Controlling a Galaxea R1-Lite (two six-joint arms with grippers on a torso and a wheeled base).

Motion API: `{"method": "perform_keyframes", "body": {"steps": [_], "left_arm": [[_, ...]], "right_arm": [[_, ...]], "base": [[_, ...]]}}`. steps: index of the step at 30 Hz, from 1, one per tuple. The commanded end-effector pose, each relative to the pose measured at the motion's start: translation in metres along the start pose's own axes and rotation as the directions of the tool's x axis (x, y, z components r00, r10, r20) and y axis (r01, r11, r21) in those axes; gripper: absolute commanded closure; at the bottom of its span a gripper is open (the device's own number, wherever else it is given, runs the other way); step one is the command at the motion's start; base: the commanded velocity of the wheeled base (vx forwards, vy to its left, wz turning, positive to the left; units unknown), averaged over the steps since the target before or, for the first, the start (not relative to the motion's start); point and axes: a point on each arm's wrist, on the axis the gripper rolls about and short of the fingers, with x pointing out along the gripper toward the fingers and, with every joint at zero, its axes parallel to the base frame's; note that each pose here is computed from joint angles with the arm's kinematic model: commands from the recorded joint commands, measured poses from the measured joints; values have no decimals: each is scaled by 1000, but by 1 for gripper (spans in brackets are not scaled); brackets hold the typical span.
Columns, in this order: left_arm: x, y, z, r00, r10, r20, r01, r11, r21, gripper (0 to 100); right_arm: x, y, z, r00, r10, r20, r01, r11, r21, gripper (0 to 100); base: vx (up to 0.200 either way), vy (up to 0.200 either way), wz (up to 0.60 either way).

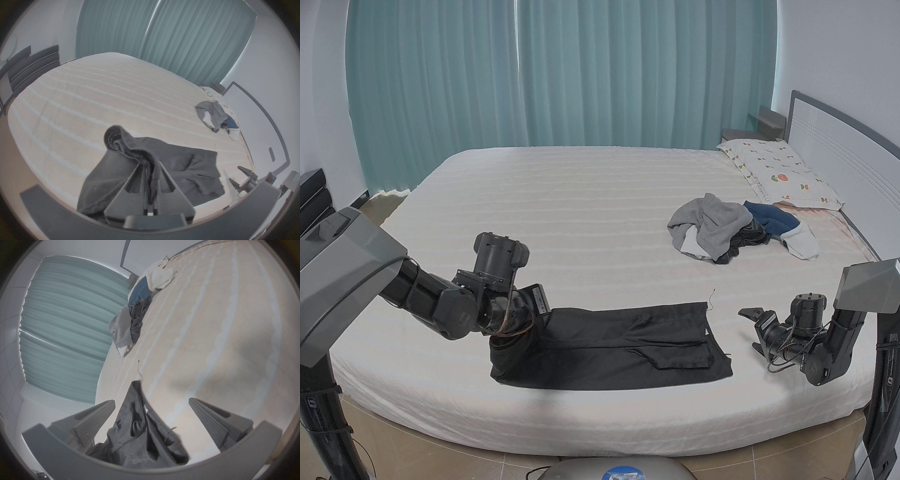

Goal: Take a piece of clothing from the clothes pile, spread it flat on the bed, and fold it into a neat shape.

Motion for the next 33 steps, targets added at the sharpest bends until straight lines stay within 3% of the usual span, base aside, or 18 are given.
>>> {"method": "perform_keyframes", "body": {"steps": [1,18,33], "left_arm": [[5,-24,-2,1000,-21,1,21,1000,15,100],[35,-72,-18,996,-26,-85,26,1000,0,100],[49,-93,-33,992,-51,-112,48,998,-29,100]], "right_arm": [[0,0,-1,1000,-1,-2,1,1000,-1,0],[0,-1,-1,1000,-3,-3,3,1000,-3,0],[1,-2,-2,1000,-7,-4,7,1000,-4,0]], "base": [[0,-200,0],[0,-200,0],[0,0,0]]}}
